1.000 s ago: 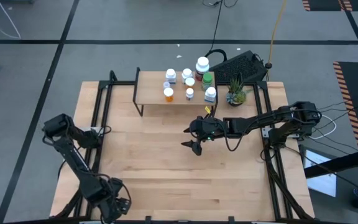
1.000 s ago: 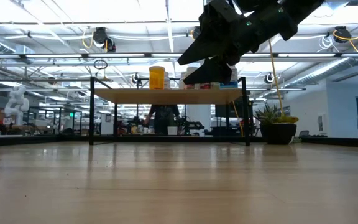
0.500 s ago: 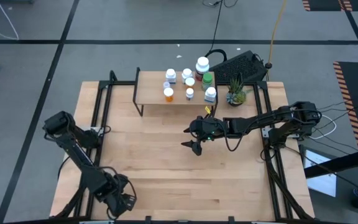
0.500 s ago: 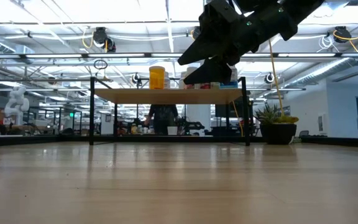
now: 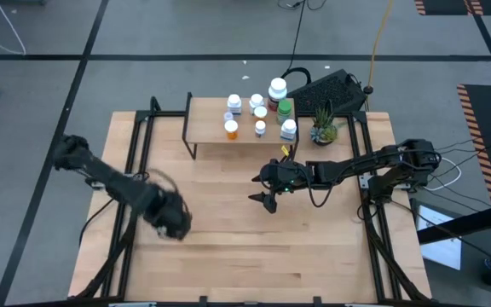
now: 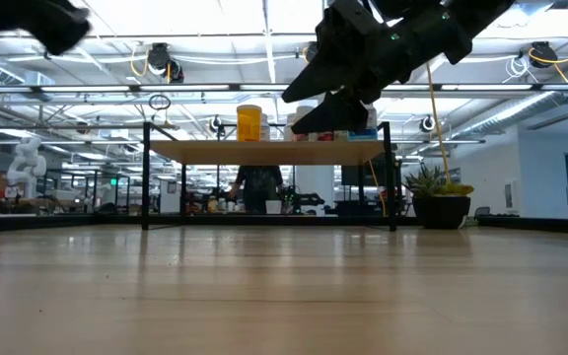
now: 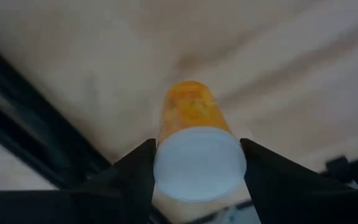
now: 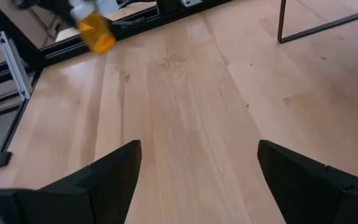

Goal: Pick and place medicine bottles onto shelf by color
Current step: Put the orange pill bottle on the shelf, then return to Home Position

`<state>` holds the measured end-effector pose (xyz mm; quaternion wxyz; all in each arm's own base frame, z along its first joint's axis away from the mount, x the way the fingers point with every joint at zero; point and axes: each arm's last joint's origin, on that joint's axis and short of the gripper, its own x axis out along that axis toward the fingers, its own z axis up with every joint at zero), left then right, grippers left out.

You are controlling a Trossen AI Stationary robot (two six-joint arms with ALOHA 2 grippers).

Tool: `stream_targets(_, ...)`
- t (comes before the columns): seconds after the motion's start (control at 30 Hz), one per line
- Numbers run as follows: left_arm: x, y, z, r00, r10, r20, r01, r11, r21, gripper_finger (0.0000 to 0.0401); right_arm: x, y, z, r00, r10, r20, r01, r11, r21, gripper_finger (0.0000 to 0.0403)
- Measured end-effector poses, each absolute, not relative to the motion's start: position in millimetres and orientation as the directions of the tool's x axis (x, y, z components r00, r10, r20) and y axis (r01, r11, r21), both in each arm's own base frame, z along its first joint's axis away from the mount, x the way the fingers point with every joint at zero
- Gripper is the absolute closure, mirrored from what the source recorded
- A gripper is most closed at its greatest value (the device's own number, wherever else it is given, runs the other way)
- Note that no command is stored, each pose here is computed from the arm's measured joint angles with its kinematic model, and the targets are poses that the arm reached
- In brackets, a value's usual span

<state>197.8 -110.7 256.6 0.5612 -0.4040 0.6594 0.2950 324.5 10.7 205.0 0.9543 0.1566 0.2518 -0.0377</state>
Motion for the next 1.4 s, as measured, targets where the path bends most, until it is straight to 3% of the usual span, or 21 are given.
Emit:
stream_targets(0.17,200,-52,269,-0.022,-0.193,-0.981,-0.844,0.53,-0.085,0.0172,325,11,205,0.871,0.004,-0.492,0.173,0.934,0.313,0.0085)
stream_targets(0.4,209,24,292,0.087,-0.191,-0.978,-0.816,0.549,-0.18,0.0194,325,9,205,0.871,-0.021,-0.491,0.218,0.912,0.347,0.0085)
stream_targets(0.77,217,126,375,0.309,0.1,-0.946,-0.789,0.583,-0.196,0.018,324,8,204,0.866,-0.049,-0.498,0.265,0.889,0.373,0.0085)
stream_targets(0.9,230,159,385,0.3,0.125,-0.946,-0.782,0.6,-0.169,0.0189,324,6,204,0.864,-0.056,-0.5,0.285,0.873,0.395,0.0085)
stream_targets(1.1,247,194,362,0.154,0.025,-0.988,-0.78,0.617,-0.106,0.0162,324,6,204,0.863,-0.056,-0.502,0.301,0.856,0.421,0.0085)
stream_targets(1.4,259,207,348,0.129,0.024,-0.991,-0.744,0.663,-0.081,0.0131,324,5,204,0.861,-0.083,-0.502,0.338,0.831,0.443,0.0085)
